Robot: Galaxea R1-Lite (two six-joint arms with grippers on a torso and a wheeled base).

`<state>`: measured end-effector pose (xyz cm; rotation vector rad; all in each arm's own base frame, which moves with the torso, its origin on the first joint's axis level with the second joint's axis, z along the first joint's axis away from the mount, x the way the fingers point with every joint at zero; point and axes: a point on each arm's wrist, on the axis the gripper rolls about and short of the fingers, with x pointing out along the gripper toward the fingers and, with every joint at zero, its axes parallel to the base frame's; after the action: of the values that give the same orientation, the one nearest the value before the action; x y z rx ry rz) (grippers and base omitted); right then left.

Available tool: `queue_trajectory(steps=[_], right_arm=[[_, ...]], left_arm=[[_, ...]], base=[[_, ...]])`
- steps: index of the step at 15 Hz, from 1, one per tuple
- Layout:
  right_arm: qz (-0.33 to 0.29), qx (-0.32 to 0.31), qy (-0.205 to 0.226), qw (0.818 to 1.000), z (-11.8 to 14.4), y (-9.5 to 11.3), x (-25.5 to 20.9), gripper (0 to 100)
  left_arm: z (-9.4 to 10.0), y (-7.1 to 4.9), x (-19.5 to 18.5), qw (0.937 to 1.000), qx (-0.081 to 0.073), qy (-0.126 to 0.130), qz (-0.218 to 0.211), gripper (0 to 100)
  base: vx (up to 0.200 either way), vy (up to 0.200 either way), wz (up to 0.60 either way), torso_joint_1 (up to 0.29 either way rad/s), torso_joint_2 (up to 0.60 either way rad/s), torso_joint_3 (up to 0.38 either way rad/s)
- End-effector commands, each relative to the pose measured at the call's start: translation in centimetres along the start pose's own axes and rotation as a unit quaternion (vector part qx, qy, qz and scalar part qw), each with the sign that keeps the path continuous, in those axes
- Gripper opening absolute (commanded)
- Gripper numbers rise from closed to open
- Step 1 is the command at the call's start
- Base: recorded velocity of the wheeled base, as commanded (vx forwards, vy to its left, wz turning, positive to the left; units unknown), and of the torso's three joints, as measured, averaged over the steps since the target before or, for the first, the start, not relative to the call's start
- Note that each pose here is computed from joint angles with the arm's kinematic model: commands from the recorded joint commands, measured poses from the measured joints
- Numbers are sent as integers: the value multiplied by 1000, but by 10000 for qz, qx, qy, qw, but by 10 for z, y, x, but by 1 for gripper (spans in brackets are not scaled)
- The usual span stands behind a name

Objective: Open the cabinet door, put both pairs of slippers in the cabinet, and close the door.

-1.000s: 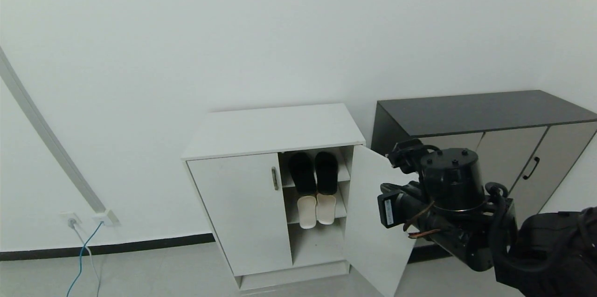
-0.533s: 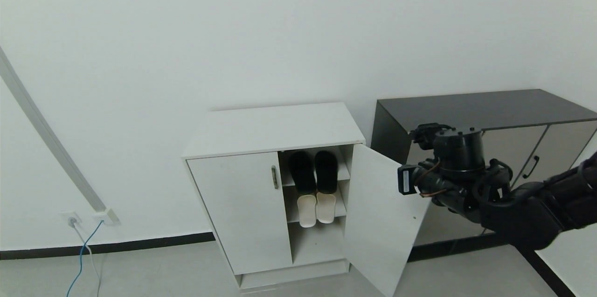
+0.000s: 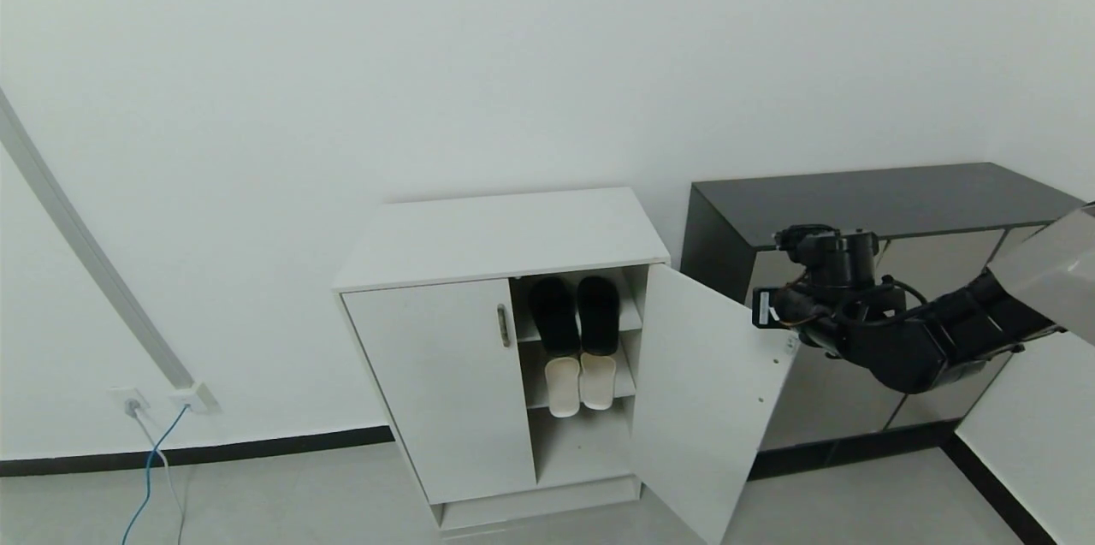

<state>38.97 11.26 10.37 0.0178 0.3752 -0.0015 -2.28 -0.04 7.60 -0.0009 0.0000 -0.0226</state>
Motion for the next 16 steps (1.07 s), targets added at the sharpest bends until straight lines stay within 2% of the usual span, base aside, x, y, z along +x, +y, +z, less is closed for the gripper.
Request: queue_trajectory(steps=[1, 6, 16], right_arm=[[-166, 23, 133, 9998, -11, -10, 22, 0], [-346, 145, 144, 9992, -16, -22, 42, 0], [-337, 109, 291, 9990, -28, -19, 48, 0]], left_arm=[[0, 0, 0, 10000, -3, 0, -2, 0], [0, 0, 0, 10000, -3, 0, 5, 0], [0, 0, 0, 10000, -11, 0, 13, 0]], base=[[0, 0, 0, 0, 0, 0], [0, 0, 0, 0, 0, 0], [0, 0, 0, 0, 0, 0]])
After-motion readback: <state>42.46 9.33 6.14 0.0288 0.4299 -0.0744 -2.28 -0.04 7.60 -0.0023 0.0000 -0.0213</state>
